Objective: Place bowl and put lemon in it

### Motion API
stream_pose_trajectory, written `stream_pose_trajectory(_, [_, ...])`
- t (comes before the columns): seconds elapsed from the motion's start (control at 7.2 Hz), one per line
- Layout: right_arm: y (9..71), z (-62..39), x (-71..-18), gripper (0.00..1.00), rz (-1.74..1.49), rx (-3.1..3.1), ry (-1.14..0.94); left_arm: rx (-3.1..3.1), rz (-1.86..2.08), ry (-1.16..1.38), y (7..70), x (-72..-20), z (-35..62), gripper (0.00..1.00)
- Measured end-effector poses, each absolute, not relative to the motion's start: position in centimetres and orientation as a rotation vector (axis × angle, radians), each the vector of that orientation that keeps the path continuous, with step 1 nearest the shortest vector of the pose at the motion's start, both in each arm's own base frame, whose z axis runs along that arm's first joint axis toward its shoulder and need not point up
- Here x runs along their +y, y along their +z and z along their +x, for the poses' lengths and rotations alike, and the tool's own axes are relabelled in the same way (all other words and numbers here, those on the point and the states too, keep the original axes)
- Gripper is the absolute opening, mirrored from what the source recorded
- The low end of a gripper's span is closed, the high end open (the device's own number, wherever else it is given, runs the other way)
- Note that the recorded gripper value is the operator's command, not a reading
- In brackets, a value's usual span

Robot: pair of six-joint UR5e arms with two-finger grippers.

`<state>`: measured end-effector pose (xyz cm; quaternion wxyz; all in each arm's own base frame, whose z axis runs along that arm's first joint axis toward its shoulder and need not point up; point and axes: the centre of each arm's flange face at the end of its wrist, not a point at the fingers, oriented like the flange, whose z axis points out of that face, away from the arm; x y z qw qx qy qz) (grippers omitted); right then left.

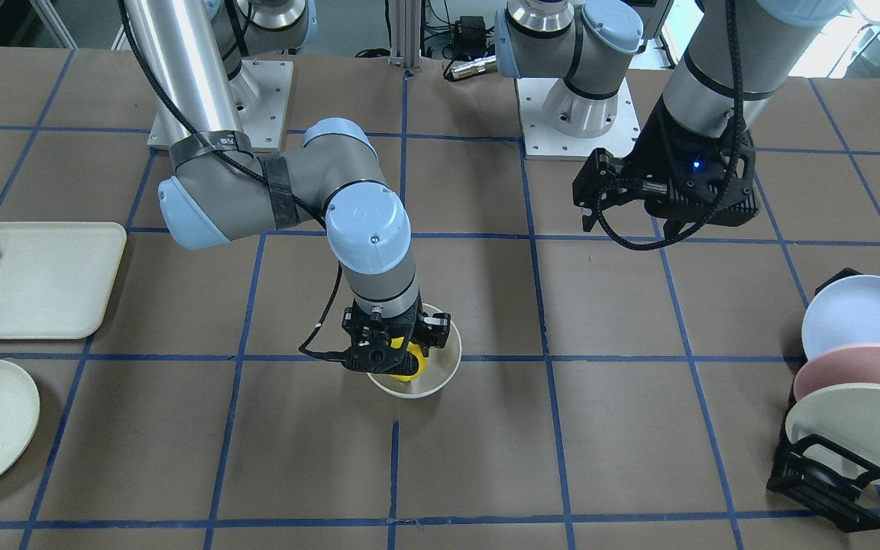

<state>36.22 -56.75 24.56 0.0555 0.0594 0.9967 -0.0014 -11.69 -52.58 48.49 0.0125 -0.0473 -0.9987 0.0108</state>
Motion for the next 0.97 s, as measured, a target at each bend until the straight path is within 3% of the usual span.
stream_pose_trajectory(0.42, [25.0,36.0,-56.5,1.0,0.182,3.027,-0.004,-3.112,-0.132,0.037,48.5,-52.7,-11.5,1.0])
stream_pose_trajectory(0.97, [34.4,30.9,-56.1,1.0,0.023,3.022,-0.154,-3.115,-0.125,0.047,48.8,-52.6,-11.4,1.0])
